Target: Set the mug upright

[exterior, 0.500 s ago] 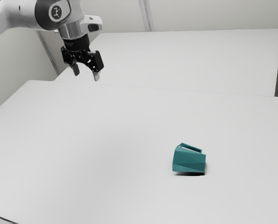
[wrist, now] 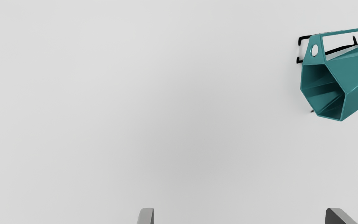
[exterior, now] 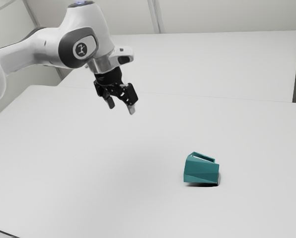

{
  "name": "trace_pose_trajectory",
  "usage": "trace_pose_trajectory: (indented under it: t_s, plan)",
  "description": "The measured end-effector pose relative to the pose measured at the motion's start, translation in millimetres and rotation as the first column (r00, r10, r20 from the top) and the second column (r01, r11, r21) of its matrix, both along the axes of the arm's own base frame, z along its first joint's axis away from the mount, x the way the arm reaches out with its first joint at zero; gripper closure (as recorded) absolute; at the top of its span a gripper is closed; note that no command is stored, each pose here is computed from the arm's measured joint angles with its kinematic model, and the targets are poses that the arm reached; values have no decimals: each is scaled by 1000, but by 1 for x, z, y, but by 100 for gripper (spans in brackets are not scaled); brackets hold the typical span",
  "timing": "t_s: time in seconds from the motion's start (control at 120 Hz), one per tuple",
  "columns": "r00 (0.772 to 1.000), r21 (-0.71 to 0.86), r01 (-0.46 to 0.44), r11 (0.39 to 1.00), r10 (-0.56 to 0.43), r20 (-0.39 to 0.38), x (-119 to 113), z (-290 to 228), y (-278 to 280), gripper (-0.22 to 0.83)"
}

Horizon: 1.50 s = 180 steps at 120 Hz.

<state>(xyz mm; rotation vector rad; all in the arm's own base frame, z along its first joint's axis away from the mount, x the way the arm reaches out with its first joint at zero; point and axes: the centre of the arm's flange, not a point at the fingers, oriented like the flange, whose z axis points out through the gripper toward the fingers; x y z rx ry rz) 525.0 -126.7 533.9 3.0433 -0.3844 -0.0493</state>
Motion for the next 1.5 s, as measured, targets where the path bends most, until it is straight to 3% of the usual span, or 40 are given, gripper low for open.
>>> trace_pose_trajectory:
  t_s: [0.133,0.217,0.442,0.692,1.058,1.25,1.5]
  plan:
    - [986,-122,-167,978,167,-15,-10,-44,51,0]
    - [975,-189,-220,957,222,-10,-16,-64,53,0]
    - [944,-311,-321,895,330,-24,9,-111,39,0]
    - [939,-362,-332,871,343,-37,16,-136,13,0]
    - [970,-378,-244,893,233,-74,-1,-161,-57,0]
    - [961,-399,-276,874,255,-107,0,-180,-66,0]
    - [963,-448,-269,853,243,-115,-14,-191,-121,0]
